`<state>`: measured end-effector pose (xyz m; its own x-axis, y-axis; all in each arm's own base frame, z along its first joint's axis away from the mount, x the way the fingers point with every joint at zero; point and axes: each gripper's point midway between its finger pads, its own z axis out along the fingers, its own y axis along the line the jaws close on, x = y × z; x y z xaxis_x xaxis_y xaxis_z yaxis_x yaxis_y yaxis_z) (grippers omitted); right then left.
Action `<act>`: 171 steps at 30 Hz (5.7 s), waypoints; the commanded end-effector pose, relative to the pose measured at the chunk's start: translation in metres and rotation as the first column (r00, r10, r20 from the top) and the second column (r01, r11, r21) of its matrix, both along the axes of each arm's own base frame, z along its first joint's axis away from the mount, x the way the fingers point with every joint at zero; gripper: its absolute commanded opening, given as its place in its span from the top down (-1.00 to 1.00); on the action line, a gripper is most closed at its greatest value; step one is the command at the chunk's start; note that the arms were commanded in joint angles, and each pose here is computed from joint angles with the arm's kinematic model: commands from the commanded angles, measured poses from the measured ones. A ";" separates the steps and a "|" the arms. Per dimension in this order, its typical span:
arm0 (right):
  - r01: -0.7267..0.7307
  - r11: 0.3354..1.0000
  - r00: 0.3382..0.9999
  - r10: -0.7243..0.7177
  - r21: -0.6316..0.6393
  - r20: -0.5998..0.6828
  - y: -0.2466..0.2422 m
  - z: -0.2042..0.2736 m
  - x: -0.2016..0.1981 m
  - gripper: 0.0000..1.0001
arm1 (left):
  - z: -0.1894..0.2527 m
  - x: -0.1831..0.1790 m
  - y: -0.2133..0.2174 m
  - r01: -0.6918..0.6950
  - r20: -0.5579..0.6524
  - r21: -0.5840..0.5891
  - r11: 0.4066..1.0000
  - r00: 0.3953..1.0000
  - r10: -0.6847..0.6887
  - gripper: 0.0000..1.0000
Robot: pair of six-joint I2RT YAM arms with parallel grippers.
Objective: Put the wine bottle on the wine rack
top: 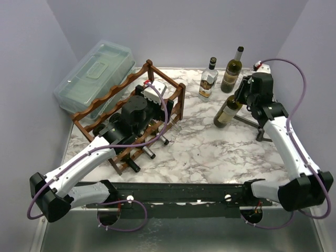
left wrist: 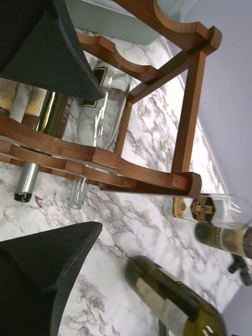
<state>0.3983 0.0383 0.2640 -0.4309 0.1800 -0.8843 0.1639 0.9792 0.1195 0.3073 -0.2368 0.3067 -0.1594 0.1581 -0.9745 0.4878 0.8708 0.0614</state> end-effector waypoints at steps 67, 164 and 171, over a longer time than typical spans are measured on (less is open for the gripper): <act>-0.592 0.429 0.559 0.828 0.682 -0.036 0.149 -0.029 -0.236 -0.67 | -0.090 -0.127 -0.082 0.527 0.133 0.647 0.551 0.634 -0.762 1.00; -0.611 0.689 0.658 0.716 0.391 -0.234 0.153 -0.058 -0.232 0.99 | 0.000 -0.004 0.000 -0.101 0.119 0.059 0.993 0.988 0.094 -0.97; -0.629 0.681 0.655 0.724 0.375 -0.215 0.152 -0.053 -0.231 0.99 | -0.011 0.015 0.003 -0.108 -0.027 -0.010 0.994 0.994 0.108 -0.80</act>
